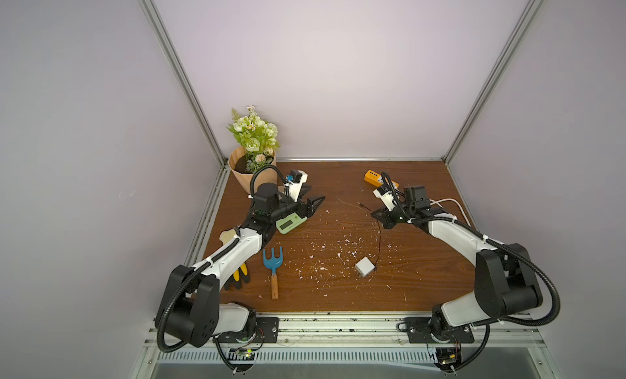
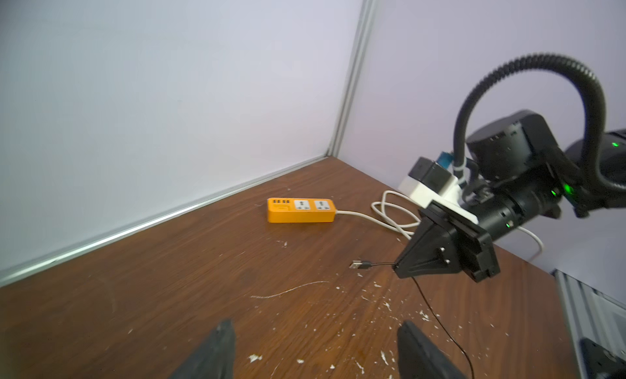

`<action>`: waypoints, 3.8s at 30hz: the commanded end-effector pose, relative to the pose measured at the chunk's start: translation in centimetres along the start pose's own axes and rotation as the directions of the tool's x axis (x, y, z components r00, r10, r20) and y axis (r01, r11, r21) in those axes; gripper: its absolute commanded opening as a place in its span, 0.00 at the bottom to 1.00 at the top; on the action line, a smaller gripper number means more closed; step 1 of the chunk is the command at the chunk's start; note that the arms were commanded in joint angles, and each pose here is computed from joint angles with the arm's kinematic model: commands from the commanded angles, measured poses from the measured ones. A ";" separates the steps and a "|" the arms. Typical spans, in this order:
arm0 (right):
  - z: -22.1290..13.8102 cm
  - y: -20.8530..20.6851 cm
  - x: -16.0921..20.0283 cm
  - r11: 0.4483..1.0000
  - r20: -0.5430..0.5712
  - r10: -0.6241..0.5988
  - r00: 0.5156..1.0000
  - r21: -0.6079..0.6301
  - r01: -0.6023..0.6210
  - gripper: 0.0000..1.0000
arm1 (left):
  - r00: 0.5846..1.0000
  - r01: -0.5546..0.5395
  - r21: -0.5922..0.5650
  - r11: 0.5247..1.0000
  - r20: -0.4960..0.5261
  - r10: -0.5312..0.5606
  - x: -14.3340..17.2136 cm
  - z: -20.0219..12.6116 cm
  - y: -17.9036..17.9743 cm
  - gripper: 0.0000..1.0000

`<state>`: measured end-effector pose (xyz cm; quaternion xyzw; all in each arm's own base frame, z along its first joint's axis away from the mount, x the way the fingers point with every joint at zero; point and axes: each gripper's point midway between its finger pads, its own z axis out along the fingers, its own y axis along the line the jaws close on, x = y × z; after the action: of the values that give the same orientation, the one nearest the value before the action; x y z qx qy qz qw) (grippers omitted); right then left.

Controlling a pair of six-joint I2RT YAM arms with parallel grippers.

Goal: Charge the electronic scale
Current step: Pick up the charging cable from the center of the board.

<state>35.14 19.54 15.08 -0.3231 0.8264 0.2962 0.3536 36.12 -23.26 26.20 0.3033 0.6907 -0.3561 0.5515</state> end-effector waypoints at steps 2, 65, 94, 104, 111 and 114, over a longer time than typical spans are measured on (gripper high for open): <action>-2.0 4.9 -4.1 0.952 0.148 -0.171 0.974 -0.230 0.202 0.00 | 0.994 -0.075 0.201 0.977 -0.061 0.089 0.5 2.0 -3.2 0.71; -7.4 8.2 -6.9 0.933 0.360 -0.297 0.884 -0.088 0.349 0.42 | 0.973 -0.125 0.418 0.900 -0.126 0.193 -1.2 5.8 -9.4 0.05; -9.6 11.5 -12.2 0.901 0.485 -0.060 0.873 -0.350 0.257 0.55 | 0.978 0.207 0.510 0.835 -0.140 -0.157 -5.2 3.5 -13.3 0.07; -8.8 13.5 -11.7 0.845 0.445 -0.101 0.890 -0.433 0.313 0.37 | 0.983 0.182 0.528 0.829 -0.125 -0.136 -5.6 3.1 -13.9 0.07; -9.2 14.2 -11.8 0.830 0.457 -0.112 0.882 -0.445 0.336 0.24 | 0.983 0.178 0.530 0.829 -0.123 -0.133 -5.5 3.1 -13.9 0.07; -9.3 14.2 -11.9 0.829 0.461 -0.112 0.880 -0.445 0.338 0.23 | 0.983 0.179 0.530 0.829 -0.124 -0.133 -5.4 3.2 -13.9 0.07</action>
<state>28.50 25.22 30.68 -0.3980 0.6188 0.5198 0.4343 28.98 -33.68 31.88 0.3825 0.6327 -0.5600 0.3737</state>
